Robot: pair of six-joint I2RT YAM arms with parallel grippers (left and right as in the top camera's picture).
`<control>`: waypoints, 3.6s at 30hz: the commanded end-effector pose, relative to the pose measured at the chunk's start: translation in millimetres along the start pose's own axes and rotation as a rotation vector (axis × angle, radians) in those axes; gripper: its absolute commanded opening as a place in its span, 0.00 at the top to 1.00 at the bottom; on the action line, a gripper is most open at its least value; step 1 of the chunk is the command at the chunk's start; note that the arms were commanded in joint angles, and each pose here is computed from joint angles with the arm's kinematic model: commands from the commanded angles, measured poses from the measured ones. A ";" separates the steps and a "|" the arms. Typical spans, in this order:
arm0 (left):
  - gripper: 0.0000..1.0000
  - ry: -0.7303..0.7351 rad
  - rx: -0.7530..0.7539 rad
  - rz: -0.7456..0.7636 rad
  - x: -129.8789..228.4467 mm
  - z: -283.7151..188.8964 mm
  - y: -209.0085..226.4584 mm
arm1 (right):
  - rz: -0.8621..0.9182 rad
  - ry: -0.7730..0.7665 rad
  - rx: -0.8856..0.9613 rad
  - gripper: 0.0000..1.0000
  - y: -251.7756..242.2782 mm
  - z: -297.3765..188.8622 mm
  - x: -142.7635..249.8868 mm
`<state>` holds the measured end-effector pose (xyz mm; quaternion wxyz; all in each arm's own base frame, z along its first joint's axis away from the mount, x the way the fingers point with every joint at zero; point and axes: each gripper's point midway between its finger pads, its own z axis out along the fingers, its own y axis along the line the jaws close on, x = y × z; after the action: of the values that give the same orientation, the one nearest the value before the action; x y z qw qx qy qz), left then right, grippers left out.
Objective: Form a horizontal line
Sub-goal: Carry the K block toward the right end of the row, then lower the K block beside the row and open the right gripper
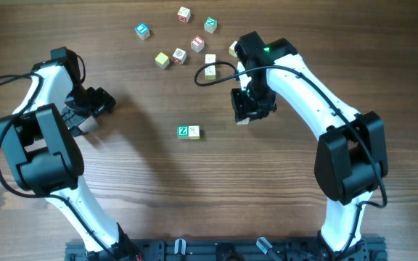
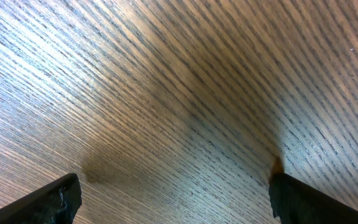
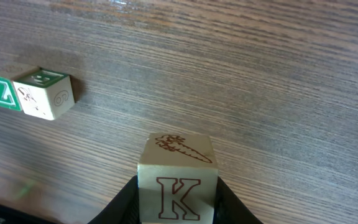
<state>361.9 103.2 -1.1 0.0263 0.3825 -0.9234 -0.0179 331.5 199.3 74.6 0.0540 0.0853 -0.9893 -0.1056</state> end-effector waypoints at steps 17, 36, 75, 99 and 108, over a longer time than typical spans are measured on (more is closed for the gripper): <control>0.00 0.010 -0.043 -0.005 0.8 10.4 9.4 | 0.028 -0.126 0.085 0.80 21.9 10.8 -19.2; 0.00 0.010 -0.043 -0.004 0.8 10.4 9.4 | 0.019 -0.134 0.083 0.79 22.5 10.5 -21.1; 0.00 0.010 -0.043 -0.004 0.8 10.4 9.4 | 0.027 -0.148 0.021 0.35 18.2 68.6 -16.4; 0.00 0.010 -0.043 -0.004 0.8 10.4 9.4 | 0.046 -0.051 -0.137 0.69 59.1 73.0 6.4; 0.00 0.010 -0.043 -0.004 0.8 10.4 9.4 | 0.044 -0.021 -0.107 0.67 71.9 78.9 21.9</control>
<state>361.9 103.2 -1.1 0.0263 0.3825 -0.9234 -0.0179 294.0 281.4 21.4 0.0379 0.0766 -0.9829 -0.1634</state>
